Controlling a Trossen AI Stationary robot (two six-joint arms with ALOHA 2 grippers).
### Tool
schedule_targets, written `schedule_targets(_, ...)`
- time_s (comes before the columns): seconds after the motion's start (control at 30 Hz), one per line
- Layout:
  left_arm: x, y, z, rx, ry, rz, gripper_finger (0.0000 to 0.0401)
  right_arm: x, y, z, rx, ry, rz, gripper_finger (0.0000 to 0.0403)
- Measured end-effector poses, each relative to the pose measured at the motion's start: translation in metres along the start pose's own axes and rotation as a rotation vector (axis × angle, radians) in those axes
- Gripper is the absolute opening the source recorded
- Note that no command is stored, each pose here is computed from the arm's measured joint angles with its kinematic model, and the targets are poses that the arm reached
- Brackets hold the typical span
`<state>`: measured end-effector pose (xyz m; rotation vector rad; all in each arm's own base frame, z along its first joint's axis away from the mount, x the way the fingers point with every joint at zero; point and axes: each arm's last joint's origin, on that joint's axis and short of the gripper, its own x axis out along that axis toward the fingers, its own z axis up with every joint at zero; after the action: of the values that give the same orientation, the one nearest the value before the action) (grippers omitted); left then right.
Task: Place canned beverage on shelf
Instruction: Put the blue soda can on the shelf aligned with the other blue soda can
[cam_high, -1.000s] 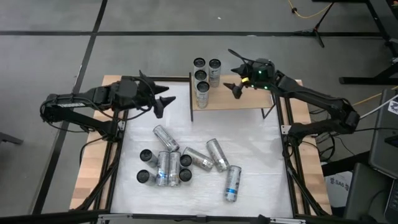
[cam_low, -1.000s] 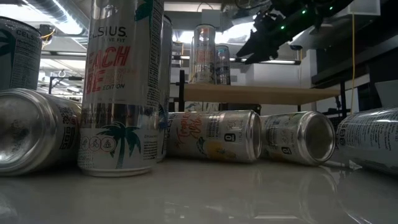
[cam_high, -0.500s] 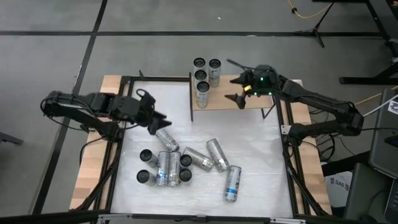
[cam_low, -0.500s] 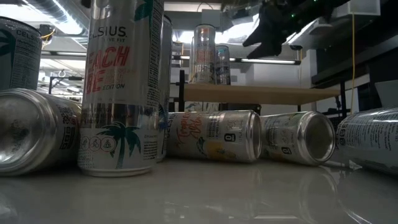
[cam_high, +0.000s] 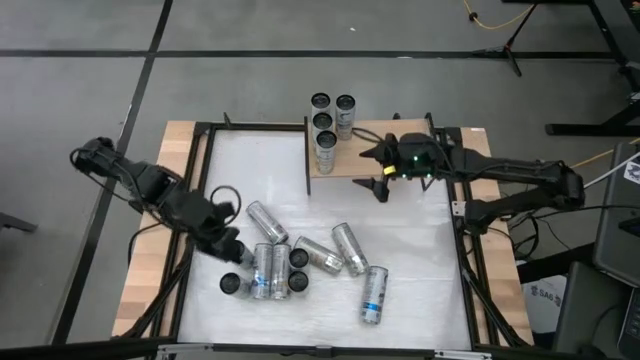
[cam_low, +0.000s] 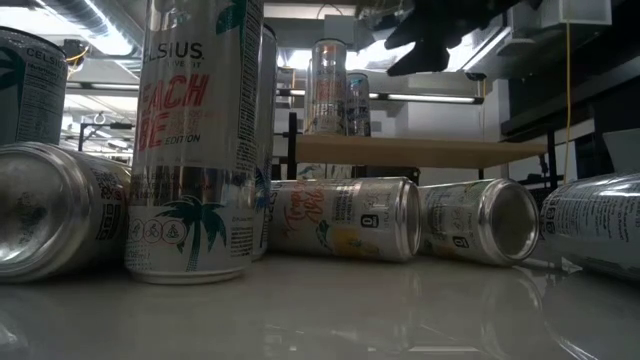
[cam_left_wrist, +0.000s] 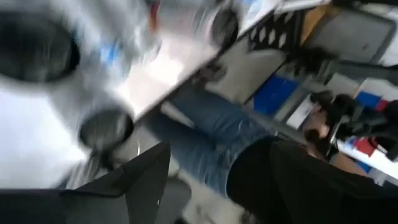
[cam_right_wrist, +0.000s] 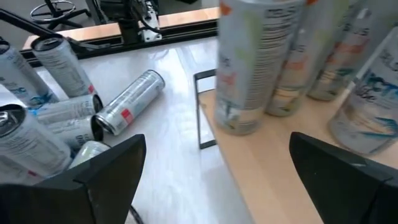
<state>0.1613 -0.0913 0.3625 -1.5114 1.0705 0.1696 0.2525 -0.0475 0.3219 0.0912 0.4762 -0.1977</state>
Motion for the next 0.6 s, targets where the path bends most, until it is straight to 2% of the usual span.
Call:
schedule_targets(0.17, 0.006, 0.013, -0.021, -0.106, 0.07, 0.129, 0.0272, -0.001, 0.018, -0.001, -0.029, -0.002, -0.006, 0.0386)
schedule_targets(0.3, 0.017, 0.018, -0.034, -0.146, 0.088, 0.211, 0.0272, -0.002, 0.03, -0.002, -0.044, -0.007, -0.025, 0.0386)
schedule_targets(0.6, 0.055, 0.024, -0.051, -0.119, 0.069, 0.357, 0.0272, 0.002, 0.042, -0.005, -0.032, -0.007, -0.055, 0.0386)
